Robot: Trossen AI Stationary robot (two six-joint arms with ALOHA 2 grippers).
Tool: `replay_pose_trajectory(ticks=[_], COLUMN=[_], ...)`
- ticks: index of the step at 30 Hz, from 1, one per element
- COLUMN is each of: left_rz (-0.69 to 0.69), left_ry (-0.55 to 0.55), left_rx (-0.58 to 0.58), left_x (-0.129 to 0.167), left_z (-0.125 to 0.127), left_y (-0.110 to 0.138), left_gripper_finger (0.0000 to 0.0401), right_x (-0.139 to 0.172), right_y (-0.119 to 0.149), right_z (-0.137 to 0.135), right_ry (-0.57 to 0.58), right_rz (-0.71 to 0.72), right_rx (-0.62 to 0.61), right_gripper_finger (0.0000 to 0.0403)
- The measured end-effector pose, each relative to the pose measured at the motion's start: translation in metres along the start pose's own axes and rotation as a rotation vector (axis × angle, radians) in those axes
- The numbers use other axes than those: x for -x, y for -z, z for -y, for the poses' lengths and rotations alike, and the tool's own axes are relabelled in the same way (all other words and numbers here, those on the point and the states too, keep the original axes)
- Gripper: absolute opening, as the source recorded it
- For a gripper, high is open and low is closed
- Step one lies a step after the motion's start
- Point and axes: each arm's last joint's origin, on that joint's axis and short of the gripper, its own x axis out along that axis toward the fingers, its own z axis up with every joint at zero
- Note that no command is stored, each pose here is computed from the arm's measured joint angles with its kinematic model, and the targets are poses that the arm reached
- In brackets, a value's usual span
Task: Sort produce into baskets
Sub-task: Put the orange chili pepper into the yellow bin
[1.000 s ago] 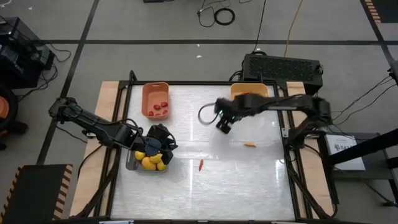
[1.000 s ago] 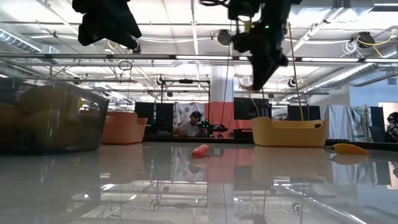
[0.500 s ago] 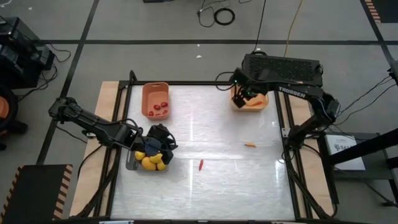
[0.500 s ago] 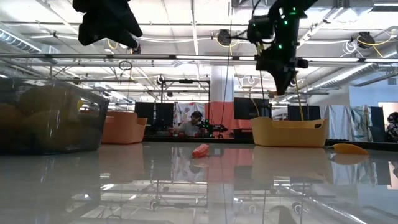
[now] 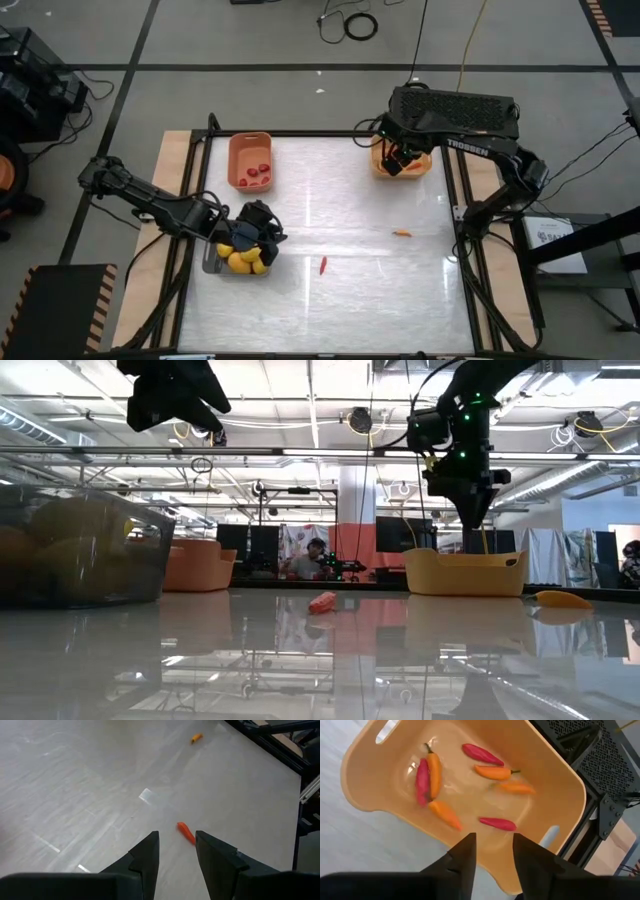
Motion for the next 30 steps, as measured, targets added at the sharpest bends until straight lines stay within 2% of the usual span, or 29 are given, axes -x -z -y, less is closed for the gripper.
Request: replay_pose_trajectory(ticks=[8,14,16,24,30], left_rz=[-0.001,-0.005,-0.009,-0.001,0.000], left_ry=[0.000,-0.003,-0.009,-0.015,-0.017], left_rx=[-0.001,-0.012,-0.031,-0.137,-0.233], left_x=[0.000,0.000,0.000,0.000,0.000], left_z=[0.000,0.000,-0.001,-0.001,-0.002], left_y=[0.000,0.000,0.001,0.000,0.000], left_gripper_finger=[0.0134,0.0135,0.0135,0.0135,0.0134], right_x=[0.001,0.004,0.007,0.034,0.066], right_y=[0.001,0.004,0.007,0.032,0.068], right_z=[-0.002,-0.015,-0.024,-0.088,-0.149], right_ry=[-0.021,-0.225,-0.260,-0.357,-0.526], right_rz=[-0.005,-0.058,-0.056,0.049,0.223], right_rx=[0.014,0.021,0.034,0.169,0.360], right_gripper_finger=[0.0157,0.0160,0.0160,0.0160,0.0160])
